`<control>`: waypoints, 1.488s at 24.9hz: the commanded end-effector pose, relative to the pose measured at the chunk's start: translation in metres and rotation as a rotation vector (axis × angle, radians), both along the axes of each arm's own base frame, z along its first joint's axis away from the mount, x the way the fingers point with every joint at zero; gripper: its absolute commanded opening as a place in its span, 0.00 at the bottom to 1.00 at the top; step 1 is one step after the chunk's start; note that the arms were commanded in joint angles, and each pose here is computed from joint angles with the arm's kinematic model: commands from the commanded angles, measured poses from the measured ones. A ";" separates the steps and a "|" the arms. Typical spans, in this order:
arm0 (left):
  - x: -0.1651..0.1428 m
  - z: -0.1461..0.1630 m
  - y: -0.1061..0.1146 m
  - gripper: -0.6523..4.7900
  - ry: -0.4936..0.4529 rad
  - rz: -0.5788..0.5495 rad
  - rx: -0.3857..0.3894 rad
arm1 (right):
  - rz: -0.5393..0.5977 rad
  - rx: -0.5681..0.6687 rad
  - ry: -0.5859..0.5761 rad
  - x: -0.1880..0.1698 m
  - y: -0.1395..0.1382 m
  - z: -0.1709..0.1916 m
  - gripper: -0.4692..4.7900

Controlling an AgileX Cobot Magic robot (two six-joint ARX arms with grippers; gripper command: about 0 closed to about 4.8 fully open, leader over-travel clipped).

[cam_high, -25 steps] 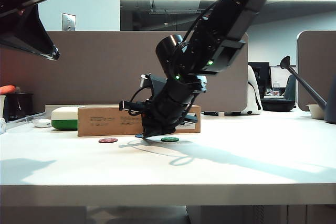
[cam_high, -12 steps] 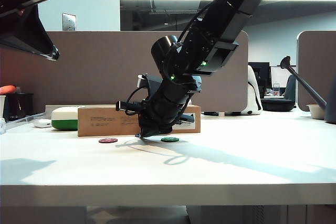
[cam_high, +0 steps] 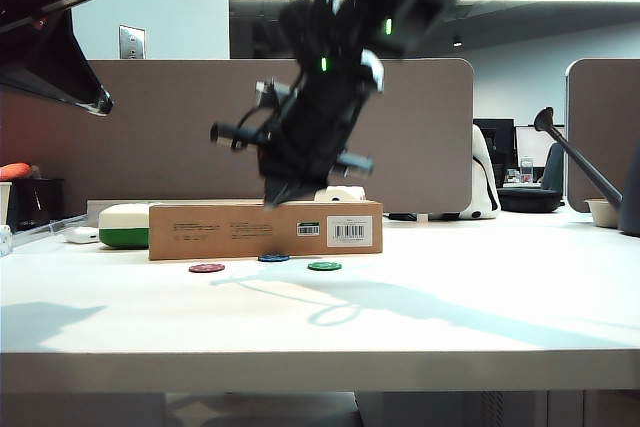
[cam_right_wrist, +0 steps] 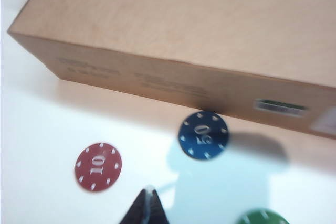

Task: Push the chip with the highest value in the row forward next to the rectangular box.

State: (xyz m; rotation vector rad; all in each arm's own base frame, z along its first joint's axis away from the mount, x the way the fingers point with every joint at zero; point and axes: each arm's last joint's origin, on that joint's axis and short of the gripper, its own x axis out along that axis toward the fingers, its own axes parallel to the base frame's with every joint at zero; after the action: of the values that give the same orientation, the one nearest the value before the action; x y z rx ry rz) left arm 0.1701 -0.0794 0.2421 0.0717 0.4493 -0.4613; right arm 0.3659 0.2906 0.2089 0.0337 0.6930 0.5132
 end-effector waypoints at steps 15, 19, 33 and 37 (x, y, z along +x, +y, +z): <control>-0.004 0.007 0.002 0.11 -0.040 -0.001 -0.018 | 0.005 -0.109 -0.102 -0.107 -0.054 0.129 0.07; -0.018 0.021 0.008 0.11 -0.118 -0.001 -0.054 | -0.046 -0.110 -0.201 -0.176 -0.075 0.149 0.07; -0.087 0.066 0.040 0.11 -0.489 -0.001 -0.223 | 0.154 0.113 -0.335 -0.323 -0.130 0.139 0.07; -0.102 0.071 0.047 0.11 -0.562 -0.003 -0.256 | 0.120 0.076 -0.396 -0.336 -0.135 0.129 0.07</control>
State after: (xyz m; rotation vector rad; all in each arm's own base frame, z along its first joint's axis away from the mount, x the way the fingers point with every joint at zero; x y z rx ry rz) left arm 0.0728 -0.0347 0.3114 -0.0424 -0.1313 -0.4730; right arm 0.0312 0.1565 0.3379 -0.0502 0.3232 0.6967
